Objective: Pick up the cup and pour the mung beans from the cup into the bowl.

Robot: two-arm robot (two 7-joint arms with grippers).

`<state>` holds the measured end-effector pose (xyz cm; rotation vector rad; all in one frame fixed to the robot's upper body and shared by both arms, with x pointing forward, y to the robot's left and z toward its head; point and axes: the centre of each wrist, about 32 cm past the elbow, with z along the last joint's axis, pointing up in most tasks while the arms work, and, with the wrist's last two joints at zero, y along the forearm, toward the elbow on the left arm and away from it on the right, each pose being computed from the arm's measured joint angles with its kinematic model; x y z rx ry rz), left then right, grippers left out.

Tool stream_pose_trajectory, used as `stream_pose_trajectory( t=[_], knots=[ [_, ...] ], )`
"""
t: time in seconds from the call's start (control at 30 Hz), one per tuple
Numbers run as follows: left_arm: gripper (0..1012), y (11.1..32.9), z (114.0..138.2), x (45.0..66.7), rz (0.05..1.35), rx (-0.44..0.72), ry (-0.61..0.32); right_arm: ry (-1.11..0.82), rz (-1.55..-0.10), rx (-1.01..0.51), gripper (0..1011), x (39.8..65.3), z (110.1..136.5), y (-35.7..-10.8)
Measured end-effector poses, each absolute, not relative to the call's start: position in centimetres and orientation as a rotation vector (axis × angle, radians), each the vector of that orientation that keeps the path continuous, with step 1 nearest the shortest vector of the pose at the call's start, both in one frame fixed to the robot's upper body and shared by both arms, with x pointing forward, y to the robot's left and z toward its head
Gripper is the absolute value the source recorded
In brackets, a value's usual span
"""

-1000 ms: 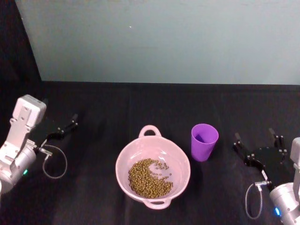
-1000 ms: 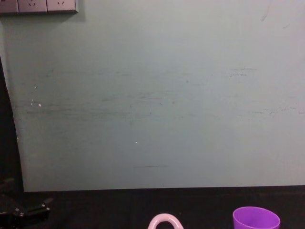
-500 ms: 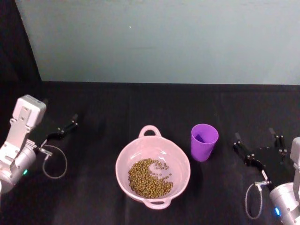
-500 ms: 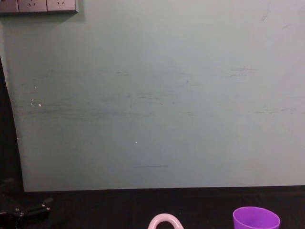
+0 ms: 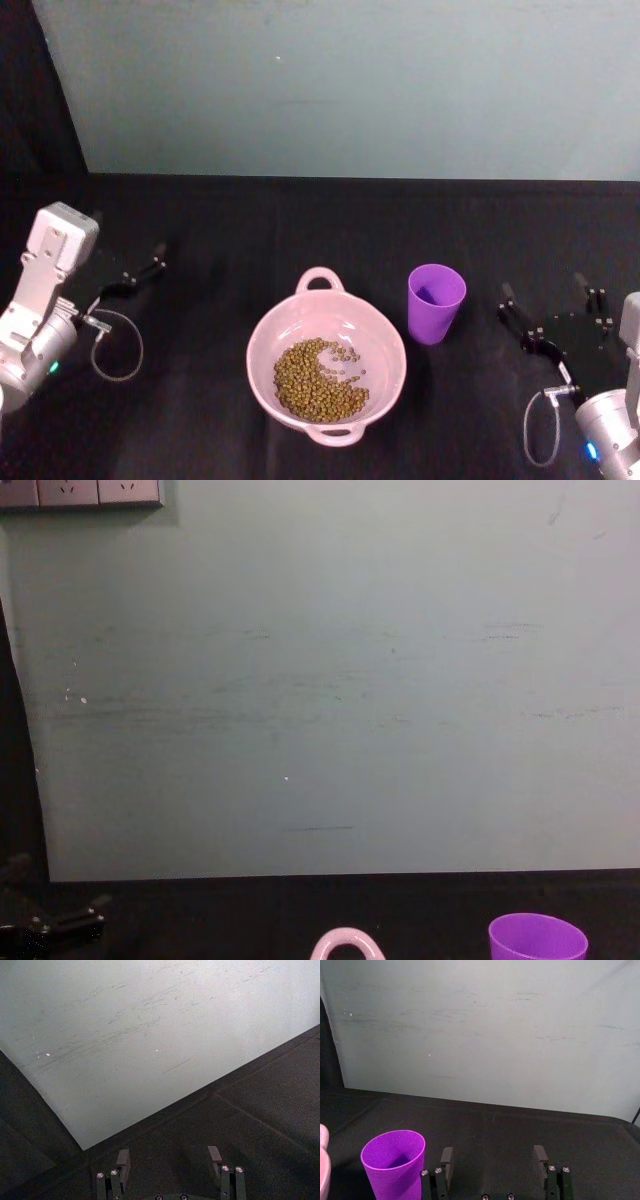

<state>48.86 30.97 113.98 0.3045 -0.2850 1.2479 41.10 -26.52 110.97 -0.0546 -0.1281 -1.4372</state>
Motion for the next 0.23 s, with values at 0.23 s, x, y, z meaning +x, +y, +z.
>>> stream_pose_trajectory(
  t=[0.23],
  knots=[
    [1012, 30.97, 113.98, 48.86, 1.248, 0.304, -0.285, -0.128, -1.437, -0.055, 1003, 41.10, 110.97, -26.52]
  ],
)
